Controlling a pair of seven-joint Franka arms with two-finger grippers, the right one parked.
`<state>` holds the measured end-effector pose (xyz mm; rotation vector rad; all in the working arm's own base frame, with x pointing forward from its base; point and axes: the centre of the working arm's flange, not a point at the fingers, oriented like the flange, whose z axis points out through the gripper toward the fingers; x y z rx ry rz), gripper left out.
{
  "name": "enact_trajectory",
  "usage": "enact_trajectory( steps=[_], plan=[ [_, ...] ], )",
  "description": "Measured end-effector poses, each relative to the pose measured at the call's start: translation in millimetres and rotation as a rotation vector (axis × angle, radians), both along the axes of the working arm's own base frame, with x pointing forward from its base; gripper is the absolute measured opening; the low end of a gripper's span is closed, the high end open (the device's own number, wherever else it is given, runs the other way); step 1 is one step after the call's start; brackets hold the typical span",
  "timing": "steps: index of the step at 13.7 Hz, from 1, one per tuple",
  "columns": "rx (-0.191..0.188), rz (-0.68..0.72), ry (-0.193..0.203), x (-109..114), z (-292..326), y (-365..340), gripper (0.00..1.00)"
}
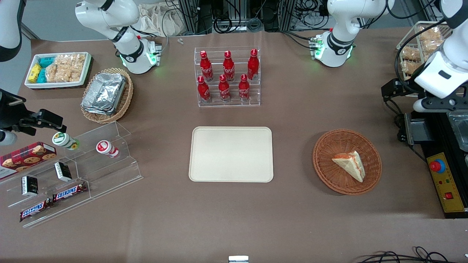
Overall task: Place sandwich from basket to tray
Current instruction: 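Move the left gripper over the wicker basket toward the sandwich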
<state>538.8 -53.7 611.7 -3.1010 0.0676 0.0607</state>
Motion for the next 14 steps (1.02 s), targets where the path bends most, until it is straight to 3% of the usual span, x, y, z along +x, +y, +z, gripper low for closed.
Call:
enact_trajectory(
  steps=[3, 5, 9, 14],
  plan=[
    [-0.043, 0.003, 0.001, 0, 2, -4, 1.00],
    [-0.047, 0.033, 0.001, 0, 2, -2, 1.00],
    [-0.054, 0.353, 0.001, 14, -24, -1, 1.00],
    [-0.023, 0.611, 0.040, 46, -156, 16, 1.00]
  ],
)
